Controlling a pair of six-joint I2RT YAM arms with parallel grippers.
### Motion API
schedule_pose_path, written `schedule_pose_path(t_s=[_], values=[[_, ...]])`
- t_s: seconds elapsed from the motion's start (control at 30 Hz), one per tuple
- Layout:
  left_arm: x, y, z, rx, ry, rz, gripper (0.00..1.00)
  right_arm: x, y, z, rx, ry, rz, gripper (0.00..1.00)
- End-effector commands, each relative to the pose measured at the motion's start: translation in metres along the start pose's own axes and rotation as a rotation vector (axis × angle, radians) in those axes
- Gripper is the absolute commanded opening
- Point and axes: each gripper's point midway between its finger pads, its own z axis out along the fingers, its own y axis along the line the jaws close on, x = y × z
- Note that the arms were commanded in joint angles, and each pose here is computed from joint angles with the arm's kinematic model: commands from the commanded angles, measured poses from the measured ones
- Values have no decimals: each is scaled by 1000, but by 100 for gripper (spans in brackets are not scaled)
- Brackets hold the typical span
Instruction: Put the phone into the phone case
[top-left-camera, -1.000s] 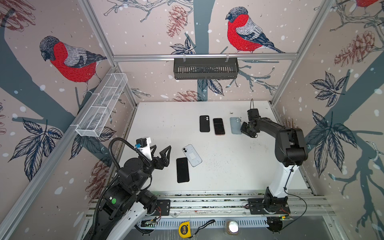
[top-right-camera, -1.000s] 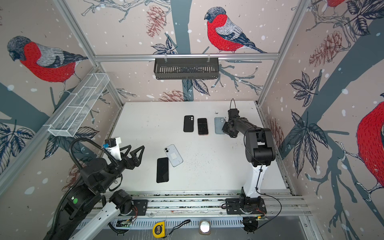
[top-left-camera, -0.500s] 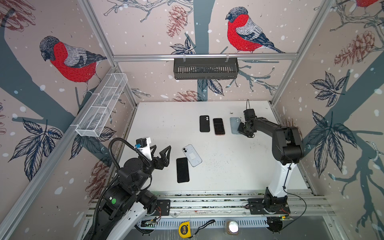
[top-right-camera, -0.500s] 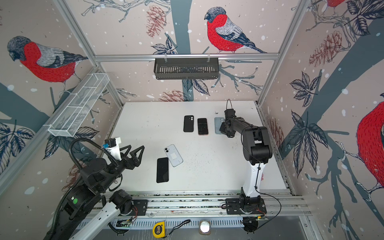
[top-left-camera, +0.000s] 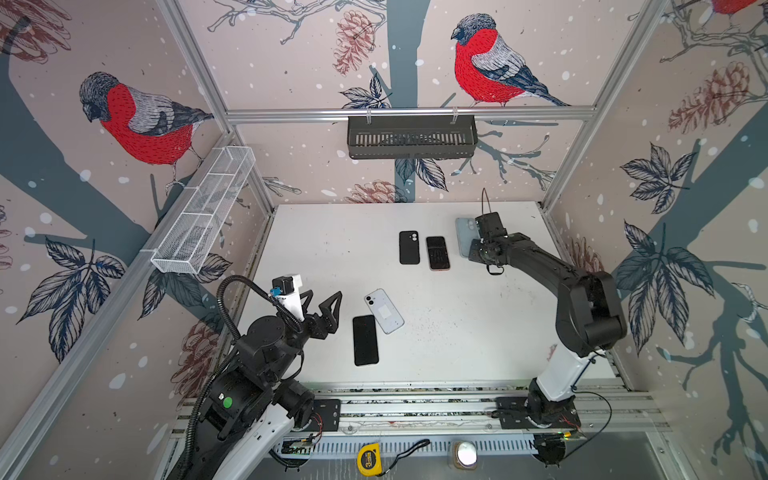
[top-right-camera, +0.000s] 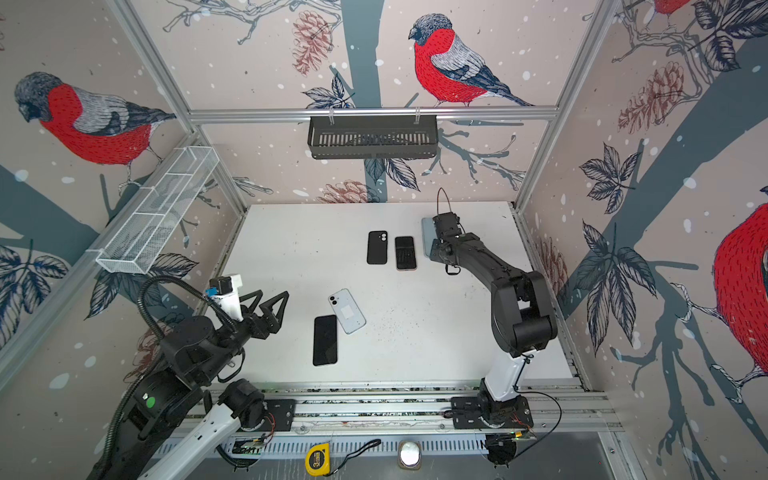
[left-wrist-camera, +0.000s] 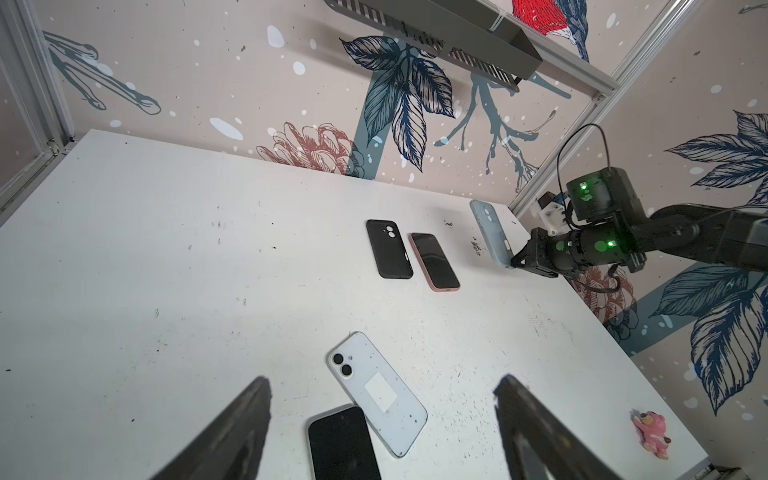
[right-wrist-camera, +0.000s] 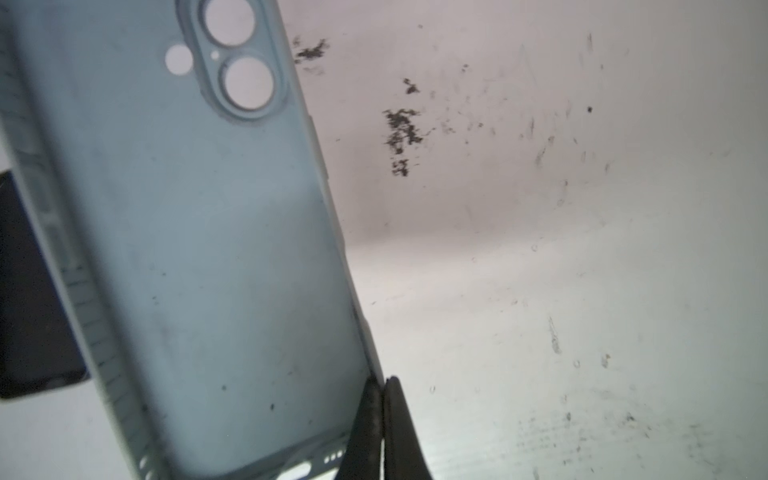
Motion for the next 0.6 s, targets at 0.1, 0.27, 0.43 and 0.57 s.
schedule_pose_path(t_s=[0.1,0.27,0.43,0.57], values=[[-4,-2,3,6,-12,-4,84,69,50,-36,-20,-12,-355,3],[-3,-2,5,5,-6,-2,84,144,53,-42,-112,80,-489,3],[-2,-4,7,13,1,0,84,179,67,-61,-180,113,-577,5],[-1,-4,8,14,9,2,84,188,66,-63,-137,107,-646,5]])
